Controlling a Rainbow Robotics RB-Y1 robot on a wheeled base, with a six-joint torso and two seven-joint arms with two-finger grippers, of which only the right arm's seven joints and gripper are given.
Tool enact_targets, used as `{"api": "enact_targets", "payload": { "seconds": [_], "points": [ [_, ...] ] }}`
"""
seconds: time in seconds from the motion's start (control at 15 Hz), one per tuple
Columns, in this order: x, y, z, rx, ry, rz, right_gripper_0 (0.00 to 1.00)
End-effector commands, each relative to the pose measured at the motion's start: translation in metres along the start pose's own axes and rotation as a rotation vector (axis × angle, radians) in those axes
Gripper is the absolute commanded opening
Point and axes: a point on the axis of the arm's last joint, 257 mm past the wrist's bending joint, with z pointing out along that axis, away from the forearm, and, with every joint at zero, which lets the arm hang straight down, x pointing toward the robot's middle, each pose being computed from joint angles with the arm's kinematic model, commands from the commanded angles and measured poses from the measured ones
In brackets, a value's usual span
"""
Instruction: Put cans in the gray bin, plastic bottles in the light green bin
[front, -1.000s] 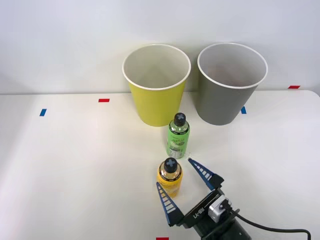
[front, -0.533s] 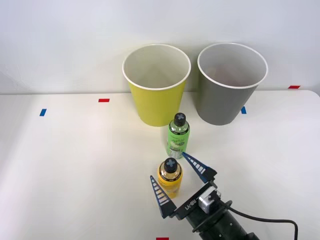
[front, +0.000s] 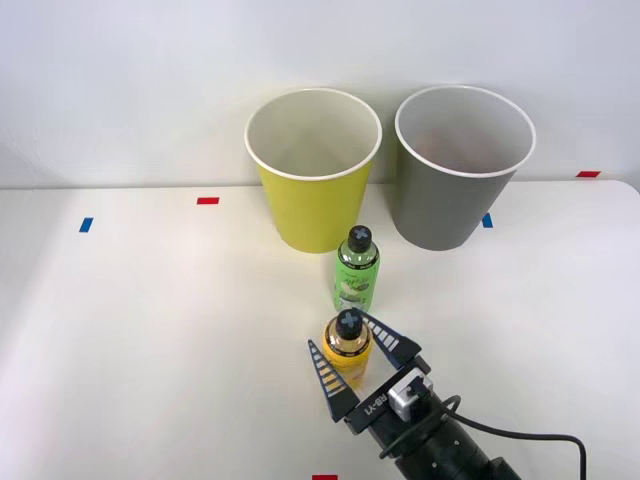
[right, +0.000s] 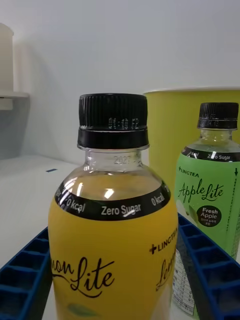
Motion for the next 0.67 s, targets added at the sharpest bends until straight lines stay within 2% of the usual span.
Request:
{"api": "enact_targets", "payload": {
  "seconds": [0.07,0.4,0.53,0.67],
  "points": [
    [-0.001,0.000,0.001,0.004,-0.002,-0.005,0.00],
    [-0.001,0.003,-0.004,0.012,0.004,0.011,0.00],
    [-0.019,0.009,-0.009,0.019,-0.020,0.048,0.00],
    [-0.040,0.018,-0.002,-0.013,-0.024,0.075,0.00]
  ]
}}
